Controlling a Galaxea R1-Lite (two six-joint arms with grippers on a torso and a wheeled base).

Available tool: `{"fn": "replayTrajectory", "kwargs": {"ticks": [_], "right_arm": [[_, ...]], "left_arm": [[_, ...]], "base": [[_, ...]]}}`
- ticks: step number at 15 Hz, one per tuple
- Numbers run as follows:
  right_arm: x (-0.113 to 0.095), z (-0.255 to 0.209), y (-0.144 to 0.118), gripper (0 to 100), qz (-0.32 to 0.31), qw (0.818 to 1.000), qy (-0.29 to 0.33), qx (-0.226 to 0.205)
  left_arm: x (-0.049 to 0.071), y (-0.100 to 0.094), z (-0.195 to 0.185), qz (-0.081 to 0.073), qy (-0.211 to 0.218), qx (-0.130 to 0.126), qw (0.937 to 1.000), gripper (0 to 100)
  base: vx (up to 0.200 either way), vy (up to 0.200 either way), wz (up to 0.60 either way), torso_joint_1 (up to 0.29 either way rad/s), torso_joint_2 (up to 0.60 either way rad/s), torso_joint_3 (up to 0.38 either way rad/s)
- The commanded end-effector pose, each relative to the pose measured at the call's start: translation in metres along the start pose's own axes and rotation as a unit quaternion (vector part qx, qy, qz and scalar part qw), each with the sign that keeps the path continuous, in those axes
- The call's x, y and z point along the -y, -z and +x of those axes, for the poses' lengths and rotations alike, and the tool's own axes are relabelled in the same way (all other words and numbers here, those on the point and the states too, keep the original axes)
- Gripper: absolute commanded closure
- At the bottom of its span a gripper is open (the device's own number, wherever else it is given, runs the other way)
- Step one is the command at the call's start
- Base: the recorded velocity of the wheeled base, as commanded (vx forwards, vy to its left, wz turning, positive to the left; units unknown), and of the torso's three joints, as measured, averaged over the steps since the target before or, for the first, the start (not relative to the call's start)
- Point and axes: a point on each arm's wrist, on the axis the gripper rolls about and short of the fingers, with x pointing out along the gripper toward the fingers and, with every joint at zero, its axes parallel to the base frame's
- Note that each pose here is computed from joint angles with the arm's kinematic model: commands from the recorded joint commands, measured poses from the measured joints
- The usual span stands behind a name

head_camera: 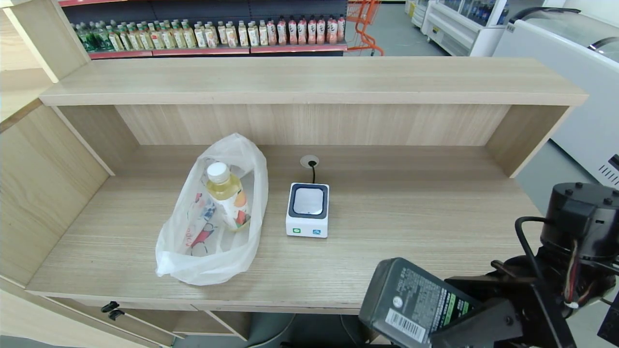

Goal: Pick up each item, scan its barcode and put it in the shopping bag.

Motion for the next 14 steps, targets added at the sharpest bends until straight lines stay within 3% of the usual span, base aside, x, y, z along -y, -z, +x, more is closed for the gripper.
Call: {"fn": "replayTrajectory", "kwargs": {"ticks": [1, 2, 3, 4, 5, 6, 7, 9, 11, 12, 13, 14], "right_arm": [[0.029, -0.034, 0.027, 100, 0.045, 0.991, -0.067, -0.105], [0.039, -0.058, 0.029, 100, 0.138, 0.958, -0.128, -0.218], [0.048, -0.074, 0.029, 100, 0.232, 0.907, -0.147, -0.320], [0.050, -0.075, 0.029, 100, 0.254, 0.894, -0.143, -0.341], [0.055, -0.079, 0.033, 100, 0.311, 0.851, -0.122, -0.405], [0.050, -0.096, 0.019, 100, 0.395, 0.806, -0.102, -0.429], [0.050, -0.107, 0.012, 100, 0.426, 0.788, -0.096, -0.435], [0.053, -0.114, 0.012, 100, 0.512, 0.719, -0.060, -0.467], [0.056, -0.111, 0.019, 100, 0.579, 0.638, 0.007, -0.507], [0.054, -0.109, 0.020, 100, 0.631, 0.562, 0.059, -0.532], [0.048, -0.094, 0.025, 100, 0.690, 0.469, 0.123, -0.538], [0.042, -0.080, 0.031, 100, 0.721, 0.409, 0.164, -0.534]], "left_arm": [[0.000, 0.000, 0.000, 0.000, 0.000, 0.000, 1.0000, 0], [0.000, 0.000, 0.000, 0.000, 0.000, 0.000, 1.0000, 0], [0.000, 0.000, 0.000, 0.000, 0.000, 0.000, 1.0000, 0], [0.000, 0.000, 0.000, 0.000, 0.000, 0.000, 1.0000, 0], [0.000, 0.000, 0.000, 0.000, 0.000, 0.000, 1.0000, 0], [0.000, 0.000, 0.000, 0.000, 0.000, 0.000, 1.0000, 0], [0.000, 0.000, 0.000, 0.000, 0.000, 0.000, 1.0000, 0], [0.000, 0.000, 0.000, -0.001, 0.000, 0.000, 1.0000, 0], [0.000, 0.000, 0.000, 0.000, 0.000, 0.000, 1.0000, 0], [0.000, 0.000, 0.000, 0.000, 0.000, 0.000, 1.0000, 0], [0.000, 0.000, 0.000, 0.000, 0.000, 0.000, 1.0000, 0], [0.000, 0.000, 0.000, 0.000, 0.000, 0.000, 1.0000, 0]], "base": [[0.000, 0.000, 0.00, 0.000, 0.00, 0.000], [0.000, 0.000, 0.00, 0.000, 0.00, 0.000], [0.000, 0.000, 0.00, 0.000, 0.00, 0.000], [0.000, 0.000, 0.00, 0.000, 0.00, 0.000], [0.000, 0.000, 0.00, 0.000, 0.00, 0.000], [0.000, 0.000, 0.00, 0.000, 0.00, 0.000], [0.000, 0.000, 0.00, 0.000, 0.00, 0.000], [0.000, 0.000, 0.00, 0.000, 0.00, 0.000], [0.000, 0.000, 0.00, 0.000, 0.00, 0.000], [0.000, 0.000, 0.00, 0.000, 0.00, 0.000], [0.000, 0.000, 0.00, 0.000, 0.00, 0.000], [0.000, 0.000, 0.00, 0.000, 0.00, 0.000]]}}
